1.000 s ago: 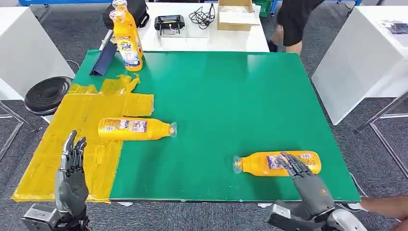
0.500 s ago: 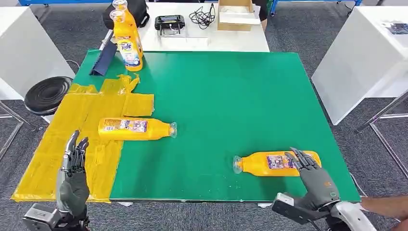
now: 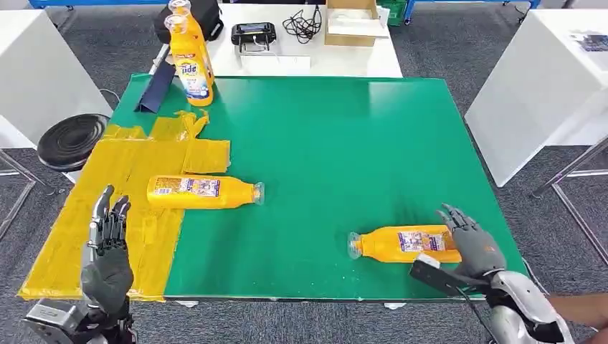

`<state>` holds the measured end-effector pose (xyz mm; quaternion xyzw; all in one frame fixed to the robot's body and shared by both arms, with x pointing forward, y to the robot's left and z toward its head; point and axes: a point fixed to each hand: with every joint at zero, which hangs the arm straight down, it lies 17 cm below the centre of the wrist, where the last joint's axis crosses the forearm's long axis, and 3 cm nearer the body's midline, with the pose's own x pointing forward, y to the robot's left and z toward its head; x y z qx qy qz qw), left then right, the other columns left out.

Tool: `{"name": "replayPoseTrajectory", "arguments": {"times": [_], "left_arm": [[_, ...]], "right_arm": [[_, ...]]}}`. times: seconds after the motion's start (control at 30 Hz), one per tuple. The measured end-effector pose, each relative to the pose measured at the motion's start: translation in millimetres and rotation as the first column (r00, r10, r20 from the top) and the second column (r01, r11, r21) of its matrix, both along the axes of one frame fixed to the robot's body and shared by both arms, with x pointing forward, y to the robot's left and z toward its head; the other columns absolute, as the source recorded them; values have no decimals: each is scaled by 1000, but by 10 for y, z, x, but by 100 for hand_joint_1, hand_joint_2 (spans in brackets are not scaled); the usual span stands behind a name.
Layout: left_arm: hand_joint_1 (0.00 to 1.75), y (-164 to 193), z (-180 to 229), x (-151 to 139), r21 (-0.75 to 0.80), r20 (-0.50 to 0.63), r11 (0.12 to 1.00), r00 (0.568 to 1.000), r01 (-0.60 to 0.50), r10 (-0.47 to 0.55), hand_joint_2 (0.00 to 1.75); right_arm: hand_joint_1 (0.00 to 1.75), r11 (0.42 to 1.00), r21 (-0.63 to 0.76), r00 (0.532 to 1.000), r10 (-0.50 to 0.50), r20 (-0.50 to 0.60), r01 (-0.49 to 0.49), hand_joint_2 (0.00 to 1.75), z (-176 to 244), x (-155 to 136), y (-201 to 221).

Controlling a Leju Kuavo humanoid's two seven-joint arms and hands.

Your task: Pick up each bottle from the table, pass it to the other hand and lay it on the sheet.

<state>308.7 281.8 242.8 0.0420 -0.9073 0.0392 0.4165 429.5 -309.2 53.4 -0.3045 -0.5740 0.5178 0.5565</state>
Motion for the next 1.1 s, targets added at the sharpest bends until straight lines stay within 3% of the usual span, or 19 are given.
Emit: {"name": "replayPoseTrajectory", "arguments": {"times": [0.27,0.43,0.57,0.6,0.63,0.83,0.97,1.1], "left_arm": [[0,-44,56,85,-6,21,1000,1000,22,-22,0],[0,-49,89,139,-16,35,999,999,34,-33,0],[0,-44,72,155,-18,31,999,999,37,-36,0],[0,-43,70,158,-18,31,999,999,37,-37,0],[0,-43,68,160,-18,31,999,999,38,-37,0],[0,-65,101,292,-45,49,997,997,64,-62,0],[0,-115,93,383,-50,50,995,995,86,-83,0],[0,-198,89,474,-51,51,992,992,115,-112,0]], "right_arm": [[0,1000,3,998,-31,-57,31,175,-101,346,-80],[0,999,-49,981,2,-195,-11,175,-376,456,-59],[0,997,-70,976,1,-216,-16,175,-404,539,-100],[159,997,-76,975,0,-223,-17,175,-424,542,-114],[175,996,-83,970,6,-243,-26,175,-455,535,-113],[175,990,-74,858,69,-508,-124,175,-599,269,-423],[175,986,-112,819,39,-572,-125,175,-619,86,-757],[175,982,-154,810,1,-587,-113,175,-646,-61,-1007]]}}
